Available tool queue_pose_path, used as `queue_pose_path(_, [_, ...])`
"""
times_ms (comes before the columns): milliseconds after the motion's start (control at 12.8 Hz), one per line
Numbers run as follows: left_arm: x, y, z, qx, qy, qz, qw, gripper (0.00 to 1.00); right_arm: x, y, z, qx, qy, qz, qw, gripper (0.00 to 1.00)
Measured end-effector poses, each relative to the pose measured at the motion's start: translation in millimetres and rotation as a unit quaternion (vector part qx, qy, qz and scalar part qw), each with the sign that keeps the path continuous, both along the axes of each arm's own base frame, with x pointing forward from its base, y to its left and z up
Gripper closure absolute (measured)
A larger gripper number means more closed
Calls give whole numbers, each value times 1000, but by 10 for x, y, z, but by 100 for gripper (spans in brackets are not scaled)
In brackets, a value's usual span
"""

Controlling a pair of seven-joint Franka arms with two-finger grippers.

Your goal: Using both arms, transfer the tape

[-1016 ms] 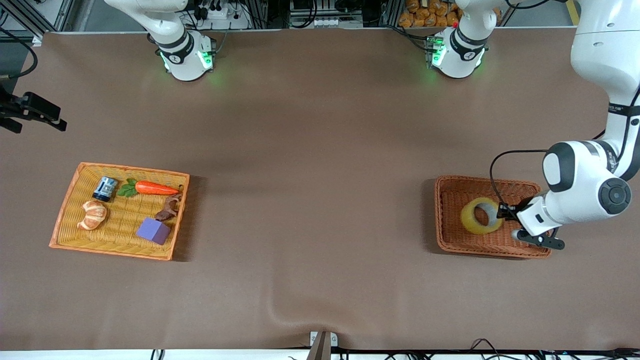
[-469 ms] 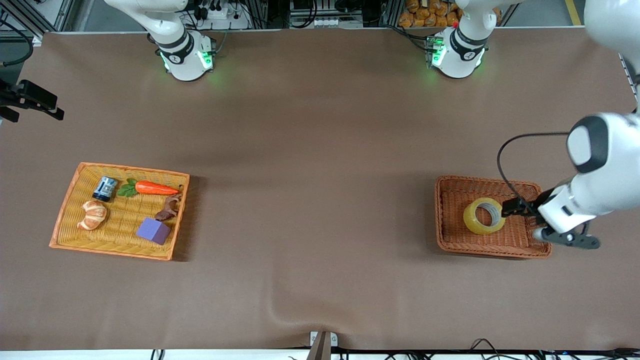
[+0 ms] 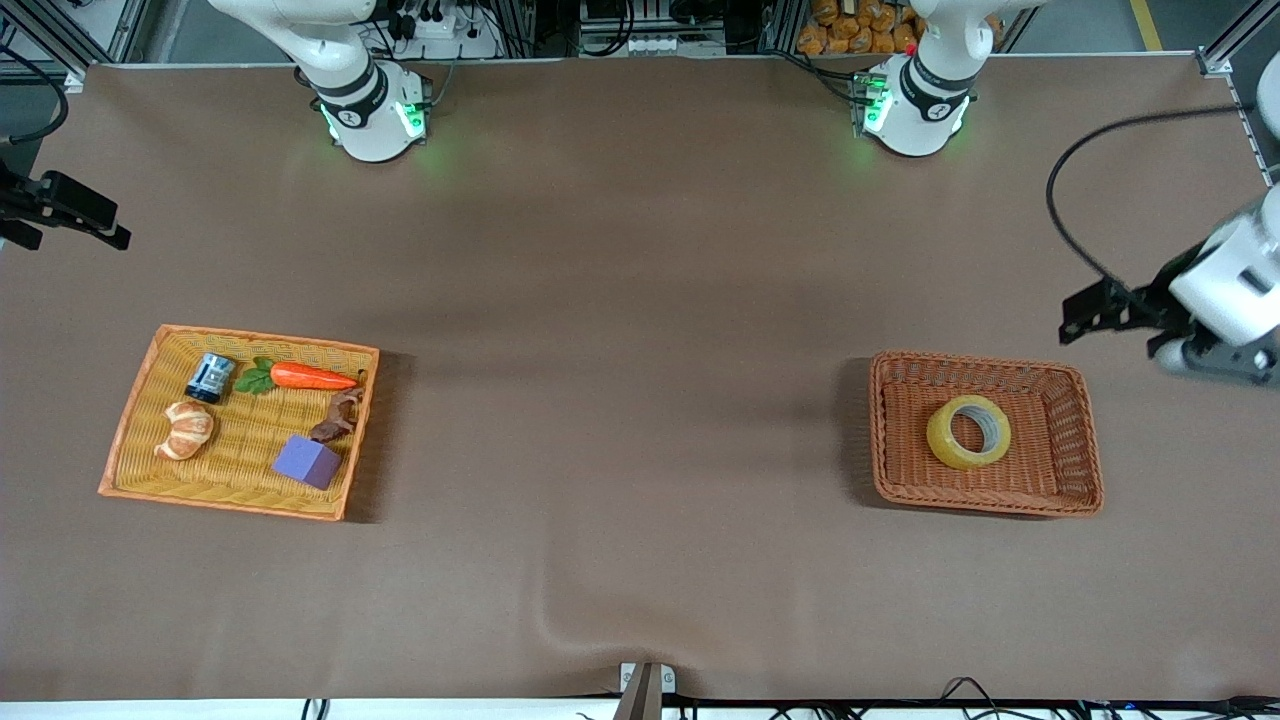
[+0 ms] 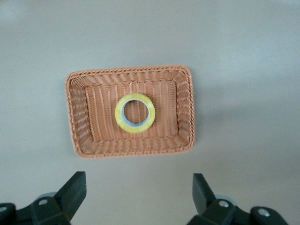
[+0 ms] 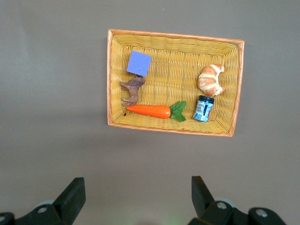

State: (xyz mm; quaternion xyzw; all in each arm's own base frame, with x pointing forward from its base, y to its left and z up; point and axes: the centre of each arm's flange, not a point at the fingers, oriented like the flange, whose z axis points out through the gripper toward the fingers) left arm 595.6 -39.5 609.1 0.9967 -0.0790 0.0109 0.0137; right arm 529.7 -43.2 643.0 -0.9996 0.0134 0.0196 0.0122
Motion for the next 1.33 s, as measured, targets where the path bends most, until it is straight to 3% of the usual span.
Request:
queue_pose_path(391, [-447, -286, 416, 14, 20, 24, 999, 0, -3, -7, -6, 0, 1, -1, 1000, 0])
queue_pose_path(1328, [-625, -223, 371, 21, 22, 50, 998, 0, -12, 26, -32, 1, 8, 2, 1000, 0])
